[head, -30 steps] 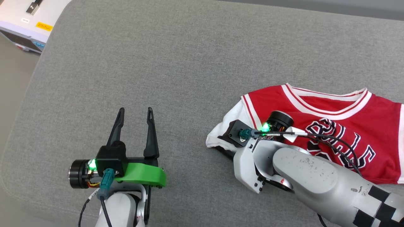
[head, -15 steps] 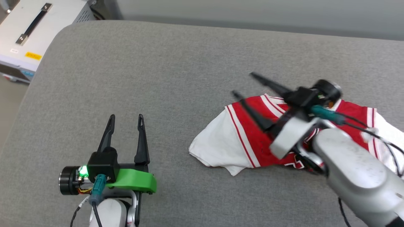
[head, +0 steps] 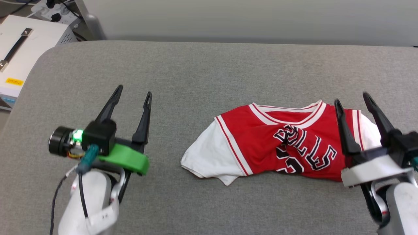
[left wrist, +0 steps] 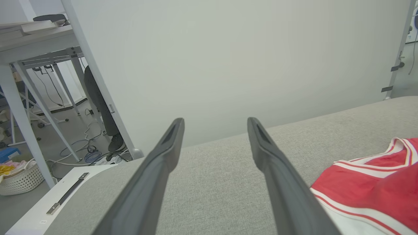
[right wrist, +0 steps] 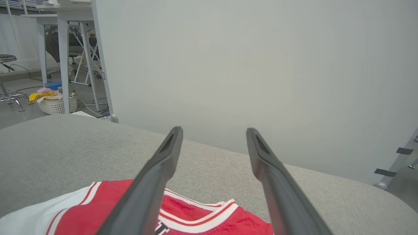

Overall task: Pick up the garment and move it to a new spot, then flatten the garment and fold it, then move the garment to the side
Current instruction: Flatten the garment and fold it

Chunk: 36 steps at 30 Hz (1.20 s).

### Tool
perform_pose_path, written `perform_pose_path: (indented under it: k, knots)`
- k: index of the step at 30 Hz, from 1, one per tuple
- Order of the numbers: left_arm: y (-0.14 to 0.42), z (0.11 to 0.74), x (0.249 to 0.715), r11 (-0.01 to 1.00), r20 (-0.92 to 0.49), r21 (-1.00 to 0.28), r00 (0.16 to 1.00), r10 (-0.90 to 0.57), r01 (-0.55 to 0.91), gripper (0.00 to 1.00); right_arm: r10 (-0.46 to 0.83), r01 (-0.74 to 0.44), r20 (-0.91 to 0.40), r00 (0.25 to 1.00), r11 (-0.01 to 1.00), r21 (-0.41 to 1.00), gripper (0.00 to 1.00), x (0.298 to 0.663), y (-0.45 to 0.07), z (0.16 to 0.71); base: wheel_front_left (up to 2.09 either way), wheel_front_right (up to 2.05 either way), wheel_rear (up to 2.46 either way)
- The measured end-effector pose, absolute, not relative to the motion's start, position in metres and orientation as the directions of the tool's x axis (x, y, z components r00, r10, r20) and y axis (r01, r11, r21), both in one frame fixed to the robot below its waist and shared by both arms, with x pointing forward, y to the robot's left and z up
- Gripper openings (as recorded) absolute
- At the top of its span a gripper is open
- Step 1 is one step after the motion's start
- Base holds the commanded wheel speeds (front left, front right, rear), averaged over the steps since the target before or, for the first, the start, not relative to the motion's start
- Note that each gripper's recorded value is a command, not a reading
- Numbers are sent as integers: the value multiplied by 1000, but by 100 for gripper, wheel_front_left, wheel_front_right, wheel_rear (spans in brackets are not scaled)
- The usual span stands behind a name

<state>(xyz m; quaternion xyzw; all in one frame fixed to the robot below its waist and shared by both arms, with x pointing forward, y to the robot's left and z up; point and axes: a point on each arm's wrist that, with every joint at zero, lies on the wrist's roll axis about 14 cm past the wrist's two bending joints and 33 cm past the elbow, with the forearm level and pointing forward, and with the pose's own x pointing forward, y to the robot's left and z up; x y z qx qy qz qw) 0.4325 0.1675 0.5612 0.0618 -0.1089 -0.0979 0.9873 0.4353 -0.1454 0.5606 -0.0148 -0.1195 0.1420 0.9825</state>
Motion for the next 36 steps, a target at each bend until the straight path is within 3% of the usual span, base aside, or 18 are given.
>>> perform_pose_path:
  k: [5, 9, 11, 12, 16, 26, 33, 34, 36]
  knots:
    - [149, 564, 458, 949, 69, 125, 952, -298, 289, 100, 198, -192, 191, 961, 980, -48, 100, 416, -168, 545, 0, 0, 0]
    - [118, 542, 462, 900, -171, 42, 891, -421, 433, 100, 155, -147, 182, 971, 987, -58, 100, 408, -181, 542, 0, 0, 0]
    - [110, 525, 458, 873, -311, -6, 829, -465, 487, 100, 140, -131, 181, 973, 989, -63, 100, 407, -185, 542, 0, 0, 0]
    - [98, 504, 448, 837, -455, -101, 724, -519, 537, 100, 129, -118, 179, 975, 991, -68, 100, 407, -188, 541, 0, 0, 0]
    - [91, 468, 433, 793, -628, -109, 577, -522, 599, 100, 125, -115, 156, 980, 991, -72, 100, 409, -189, 533, 0, 0, 0]
    - [80, 384, 401, 729, -825, -168, 311, -473, 664, 100, 125, -114, 131, 984, 990, -86, 100, 425, -191, 522, 0, 0, 0]
    - [77, 362, 404, 685, -866, -147, 242, -438, 714, 100, 106, -97, 93, 990, 991, -90, 100, 429, -199, 507, 0, 0, 0]
    - [75, 360, 404, 678, -866, -151, 235, -442, 719, 89, 102, -94, 89, 991, 991, -92, 100, 430, -200, 506, 0, 0, 0]
    - [74, 359, 406, 666, -861, -145, 238, -449, 732, 0, 95, -87, 82, 992, 992, -96, 100, 429, -203, 504, 0, 0, 0]
